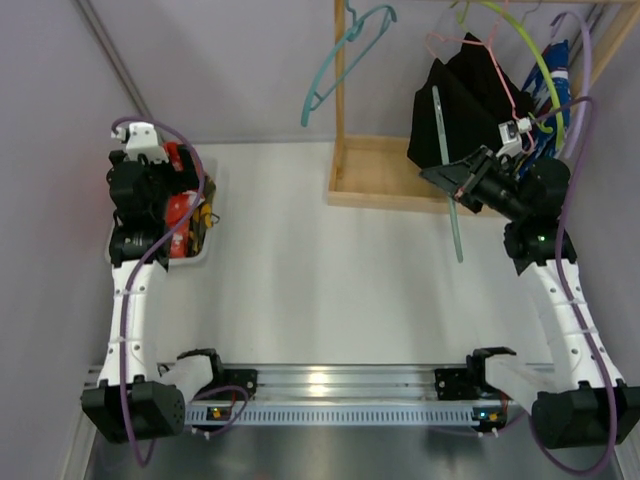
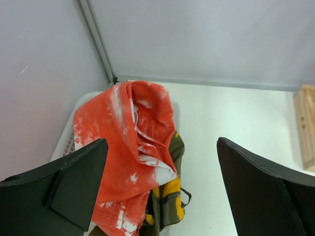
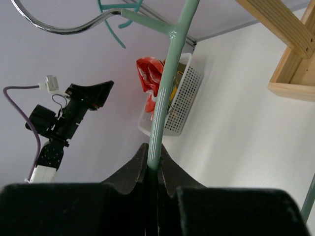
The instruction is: Remove the trousers from the hanger
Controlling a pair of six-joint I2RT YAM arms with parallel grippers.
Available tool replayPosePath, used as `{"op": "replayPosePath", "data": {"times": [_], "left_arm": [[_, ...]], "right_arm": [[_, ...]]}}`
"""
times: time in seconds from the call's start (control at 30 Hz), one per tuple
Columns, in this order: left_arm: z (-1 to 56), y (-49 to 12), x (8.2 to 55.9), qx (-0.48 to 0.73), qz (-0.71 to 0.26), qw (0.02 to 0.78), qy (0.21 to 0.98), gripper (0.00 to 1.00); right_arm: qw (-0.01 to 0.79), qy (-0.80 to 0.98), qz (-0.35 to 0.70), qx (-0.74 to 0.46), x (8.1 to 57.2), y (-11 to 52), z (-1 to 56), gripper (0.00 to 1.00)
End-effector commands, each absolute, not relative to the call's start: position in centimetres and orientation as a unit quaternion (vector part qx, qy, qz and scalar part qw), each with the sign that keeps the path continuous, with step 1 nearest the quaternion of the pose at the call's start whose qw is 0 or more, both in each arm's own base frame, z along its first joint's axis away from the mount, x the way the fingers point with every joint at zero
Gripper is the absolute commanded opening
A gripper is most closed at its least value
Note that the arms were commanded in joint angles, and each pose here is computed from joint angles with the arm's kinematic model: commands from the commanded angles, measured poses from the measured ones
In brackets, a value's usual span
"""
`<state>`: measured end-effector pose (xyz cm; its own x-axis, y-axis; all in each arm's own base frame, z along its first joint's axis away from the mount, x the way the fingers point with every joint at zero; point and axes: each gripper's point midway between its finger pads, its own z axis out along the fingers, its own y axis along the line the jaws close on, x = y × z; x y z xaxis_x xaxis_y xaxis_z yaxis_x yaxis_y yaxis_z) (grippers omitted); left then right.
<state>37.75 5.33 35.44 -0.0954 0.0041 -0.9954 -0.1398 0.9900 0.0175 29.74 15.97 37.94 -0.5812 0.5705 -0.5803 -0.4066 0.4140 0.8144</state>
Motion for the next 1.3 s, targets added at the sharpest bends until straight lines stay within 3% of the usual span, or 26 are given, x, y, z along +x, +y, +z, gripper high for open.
{"op": "replayPosePath", "data": {"times": [0.0, 0.3, 0.43, 0.77, 1.27], "left_arm": [[37.7, 3.4, 36.7, -0.017, 0.015, 0.690, 0.723, 0.99], [40.1, 1.4, 34.6, 0.006, -0.022, 0.716, 0.698, 0.99], [41.2, 1.3, 34.3, -0.001, -0.029, 0.724, 0.689, 0.99], [42.2, 1.6, 32.3, -0.013, -0.020, 0.740, 0.672, 0.99], [42.2, 1.6, 31.9, -0.033, -0.029, 0.739, 0.673, 0.99]], "right_arm": [[0.525, 0.653, 0.546, 0.008, 29.0, 16.2, 44.6, 0.00], [0.518, 0.605, 0.603, 0.028, 31.7, 18.1, 51.1, 0.00], [0.500, 0.605, 0.618, 0.038, 35.3, 19.9, 52.3, 0.00], [0.540, 0.590, 0.594, 0.084, 42.1, 20.1, 56.4, 0.00], [0.518, 0.623, 0.572, 0.125, 48.2, 22.5, 52.9, 0.00]]}}
